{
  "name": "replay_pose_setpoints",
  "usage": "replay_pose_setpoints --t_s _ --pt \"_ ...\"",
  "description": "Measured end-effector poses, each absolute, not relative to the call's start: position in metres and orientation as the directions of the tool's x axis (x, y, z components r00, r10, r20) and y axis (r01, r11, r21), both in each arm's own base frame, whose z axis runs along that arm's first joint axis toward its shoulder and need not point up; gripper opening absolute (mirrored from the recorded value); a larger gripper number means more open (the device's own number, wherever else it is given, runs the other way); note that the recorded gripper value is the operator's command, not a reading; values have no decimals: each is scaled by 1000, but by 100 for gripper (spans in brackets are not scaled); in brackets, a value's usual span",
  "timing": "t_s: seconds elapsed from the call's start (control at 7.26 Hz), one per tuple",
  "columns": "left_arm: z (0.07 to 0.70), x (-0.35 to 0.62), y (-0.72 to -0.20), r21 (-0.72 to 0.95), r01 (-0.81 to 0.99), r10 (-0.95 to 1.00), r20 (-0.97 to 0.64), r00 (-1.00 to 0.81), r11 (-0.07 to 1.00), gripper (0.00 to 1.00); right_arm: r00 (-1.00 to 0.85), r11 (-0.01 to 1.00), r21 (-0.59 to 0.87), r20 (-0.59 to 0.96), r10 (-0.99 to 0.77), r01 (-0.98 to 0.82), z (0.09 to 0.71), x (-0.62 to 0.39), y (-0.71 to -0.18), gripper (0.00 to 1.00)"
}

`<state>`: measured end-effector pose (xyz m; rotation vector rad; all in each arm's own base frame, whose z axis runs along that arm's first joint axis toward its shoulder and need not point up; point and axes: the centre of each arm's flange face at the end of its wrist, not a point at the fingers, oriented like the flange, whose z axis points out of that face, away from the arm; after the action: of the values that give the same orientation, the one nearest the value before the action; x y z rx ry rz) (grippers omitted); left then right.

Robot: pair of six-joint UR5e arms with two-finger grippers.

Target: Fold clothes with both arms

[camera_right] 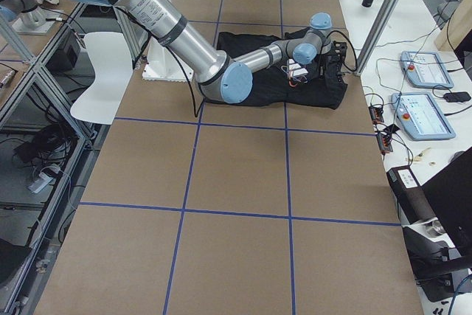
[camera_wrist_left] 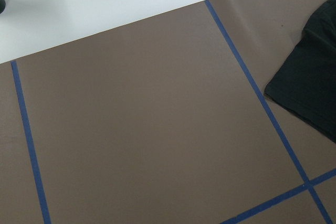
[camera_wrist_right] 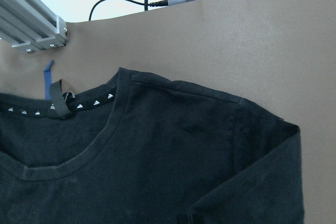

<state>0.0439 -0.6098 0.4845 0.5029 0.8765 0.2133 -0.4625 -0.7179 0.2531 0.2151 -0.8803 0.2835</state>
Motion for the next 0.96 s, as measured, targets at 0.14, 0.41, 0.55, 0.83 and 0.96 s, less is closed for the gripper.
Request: replay_pose_setpoints --t_s 0.14,0.41,0.55,0.83,0.96 --pt "484 44 -610 505 25 379 -680 628 863 100 612 938 74 774 160 -339 245 -484 -712 0" --pt "484 44 -610 504 25 379 -680 628 863 100 632 936 98 761 149 -339 240 -519 -694 0" --pt "484 44 -610 504 25 379 -680 628 863 100 637 935 108 758 143 -339 239 -527 -689 0" --pt "484 44 -610 504 25 379 -680 628 863 100 639 934 115 757 138 -338 237 -534 -685 100" --pt "484 44 -610 504 25 379 -680 628 863 100 635 931 111 758 147 -348 236 -536 -684 100"
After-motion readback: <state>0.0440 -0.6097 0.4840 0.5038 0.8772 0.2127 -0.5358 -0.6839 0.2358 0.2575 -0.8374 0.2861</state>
